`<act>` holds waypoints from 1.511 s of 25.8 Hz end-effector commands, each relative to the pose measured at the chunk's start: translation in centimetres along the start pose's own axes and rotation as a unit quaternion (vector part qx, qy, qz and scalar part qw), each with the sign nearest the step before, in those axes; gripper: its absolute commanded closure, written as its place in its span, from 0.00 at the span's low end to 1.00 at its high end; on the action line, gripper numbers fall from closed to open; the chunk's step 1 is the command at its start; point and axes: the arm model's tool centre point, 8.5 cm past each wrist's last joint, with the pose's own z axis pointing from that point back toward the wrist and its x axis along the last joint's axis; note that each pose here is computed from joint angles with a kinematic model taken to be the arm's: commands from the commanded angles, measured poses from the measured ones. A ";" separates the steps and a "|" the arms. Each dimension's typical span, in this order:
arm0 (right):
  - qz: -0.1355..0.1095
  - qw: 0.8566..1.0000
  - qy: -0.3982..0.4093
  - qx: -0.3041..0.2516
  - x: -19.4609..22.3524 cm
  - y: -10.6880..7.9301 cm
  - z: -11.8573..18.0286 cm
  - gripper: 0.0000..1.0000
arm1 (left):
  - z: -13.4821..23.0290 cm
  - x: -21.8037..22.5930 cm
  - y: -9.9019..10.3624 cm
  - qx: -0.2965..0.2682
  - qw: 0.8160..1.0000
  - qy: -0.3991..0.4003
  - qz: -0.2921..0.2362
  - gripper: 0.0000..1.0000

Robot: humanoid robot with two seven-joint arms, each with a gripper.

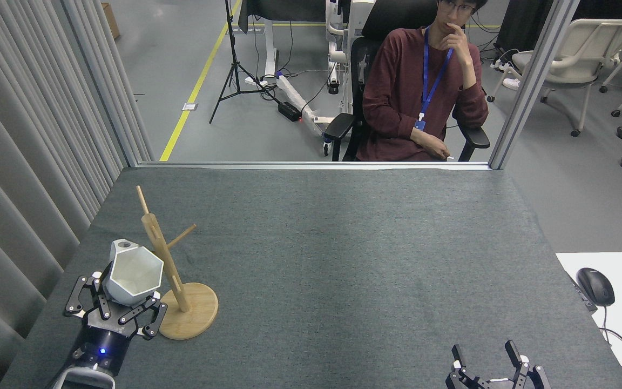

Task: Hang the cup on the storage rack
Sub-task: 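Hook the cup handle onto a peg of the wooden stand, then release the cup and pull the left gripper back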

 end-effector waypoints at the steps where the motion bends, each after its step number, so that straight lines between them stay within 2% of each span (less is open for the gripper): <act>1: 0.001 1.000 0.002 -0.001 -0.1 0.0 0.0 0.02 | -0.6 0.6 0.1 0.002 1.000 -0.010 0.002 0.52; 4: 0.000 1.000 0.002 -0.002 -0.1 -0.1 0.0 0.02 | -0.7 1.0 0.2 0.004 1.000 -0.015 0.001 0.50; 5: 0.000 1.000 0.002 -0.002 0.0 -0.1 0.0 0.02 | -0.7 1.2 0.3 0.006 1.000 -0.018 0.002 0.46; 6: 0.000 1.000 0.003 -0.002 -0.1 -0.1 0.0 0.02 | -0.7 1.3 0.4 0.007 1.000 -0.019 0.003 0.32; 7: 0.000 1.000 0.003 -0.001 -0.1 0.0 0.0 0.02 | -0.8 1.3 0.4 0.009 1.000 -0.020 0.004 0.13; 8: 0.000 1.000 0.002 -0.002 0.0 -0.1 0.0 0.02 | -0.8 1.4 0.5 0.014 1.000 -0.020 0.004 0.01; 19: 0.000 1.000 0.002 -0.003 0.0 -0.1 -0.1 0.02 | -0.2 1.5 0.9 0.024 0.999 -0.025 0.012 0.01; 29: 0.002 1.000 0.001 -0.007 -0.1 -0.4 -0.5 0.02 | 2.9 1.8 0.5 0.015 0.999 -0.015 0.031 0.01; 35: 0.003 1.000 0.000 -0.007 -0.1 -0.4 -0.5 0.02 | 3.6 0.3 0.0 0.008 1.000 0.004 0.027 0.01; 39: 0.002 1.000 0.000 -0.010 -0.1 -0.6 -0.7 0.02 | 6.5 0.6 -0.6 -0.005 0.999 0.009 0.048 0.01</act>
